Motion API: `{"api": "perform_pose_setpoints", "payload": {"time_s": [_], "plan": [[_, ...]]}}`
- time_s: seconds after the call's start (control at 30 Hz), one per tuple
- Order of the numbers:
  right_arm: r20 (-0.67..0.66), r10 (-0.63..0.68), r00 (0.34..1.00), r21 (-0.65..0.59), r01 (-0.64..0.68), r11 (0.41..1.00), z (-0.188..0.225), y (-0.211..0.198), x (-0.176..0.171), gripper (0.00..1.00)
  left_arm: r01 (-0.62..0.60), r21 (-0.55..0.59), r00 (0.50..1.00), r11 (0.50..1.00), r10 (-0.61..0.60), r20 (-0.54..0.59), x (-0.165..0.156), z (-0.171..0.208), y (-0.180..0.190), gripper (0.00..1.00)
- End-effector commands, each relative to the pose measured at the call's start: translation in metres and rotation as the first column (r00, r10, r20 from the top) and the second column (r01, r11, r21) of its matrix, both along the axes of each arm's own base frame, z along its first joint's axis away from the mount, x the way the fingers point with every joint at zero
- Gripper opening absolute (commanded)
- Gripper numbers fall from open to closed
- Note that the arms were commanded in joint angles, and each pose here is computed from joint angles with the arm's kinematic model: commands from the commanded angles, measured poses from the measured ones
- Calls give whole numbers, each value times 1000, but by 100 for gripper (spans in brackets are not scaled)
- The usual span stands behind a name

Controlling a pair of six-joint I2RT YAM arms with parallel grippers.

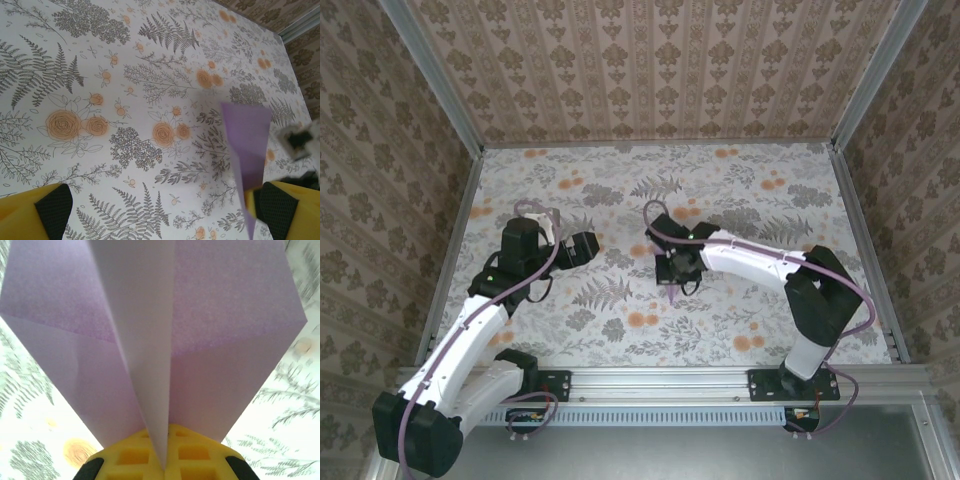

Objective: Fold a paper plane with a square sheet of paper (fold left side to right side)
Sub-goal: Pick up the paper plane at the center of the table, then place the paper plane at the top-center of the table.

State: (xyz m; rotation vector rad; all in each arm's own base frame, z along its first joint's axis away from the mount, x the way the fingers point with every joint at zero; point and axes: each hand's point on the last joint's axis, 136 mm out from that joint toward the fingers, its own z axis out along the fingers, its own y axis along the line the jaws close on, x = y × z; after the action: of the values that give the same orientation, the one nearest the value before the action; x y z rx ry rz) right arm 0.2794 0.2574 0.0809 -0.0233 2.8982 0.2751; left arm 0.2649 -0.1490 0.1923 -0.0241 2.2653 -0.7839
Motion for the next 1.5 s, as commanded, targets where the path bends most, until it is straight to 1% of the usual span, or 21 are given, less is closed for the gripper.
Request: {"api": "perform_pose_setpoints", "payload": {"time_s": [0.0, 0.13, 0.3, 0.43, 0.63, 0.83, 1.13, 1.47], "plan": [[-46, 15, 999, -89, -19, 996, -3, -17, 18, 0, 35, 16, 999, 999, -35, -13, -6, -4, 0, 100], [-52, -10, 999, -101, 5, 995, -1, -20, 54, 0, 38, 25, 999, 999, -38, -21, -10, -6, 2, 100], [-75, -20, 997, -105, 12, 994, -8, -19, 90, 0, 36, 45, 999, 998, -34, -39, -13, -11, 7, 100], [-102, -22, 995, -119, 10, 993, -21, -18, 112, 0, 35, 54, 999, 998, -33, -39, -13, -11, 9, 100], [-109, -25, 994, -145, 9, 989, -33, -22, 134, 0, 32, 53, 999, 998, -30, -38, -12, -11, 10, 100], [-117, -20, 993, -189, -2, 982, -44, -27, 142, 0, 34, 48, 999, 998, -32, -42, -12, -13, 10, 100], [-139, -27, 990, -196, -1, 981, -61, -27, 147, 0, 38, 42, 998, 998, -36, -42, -12, -14, 9, 100], [-149, -18, 989, -192, -11, 981, -64, -25, 146, 7, 43, 37, 998, 998, -42, -40, -12, -13, 8, 100]]}}
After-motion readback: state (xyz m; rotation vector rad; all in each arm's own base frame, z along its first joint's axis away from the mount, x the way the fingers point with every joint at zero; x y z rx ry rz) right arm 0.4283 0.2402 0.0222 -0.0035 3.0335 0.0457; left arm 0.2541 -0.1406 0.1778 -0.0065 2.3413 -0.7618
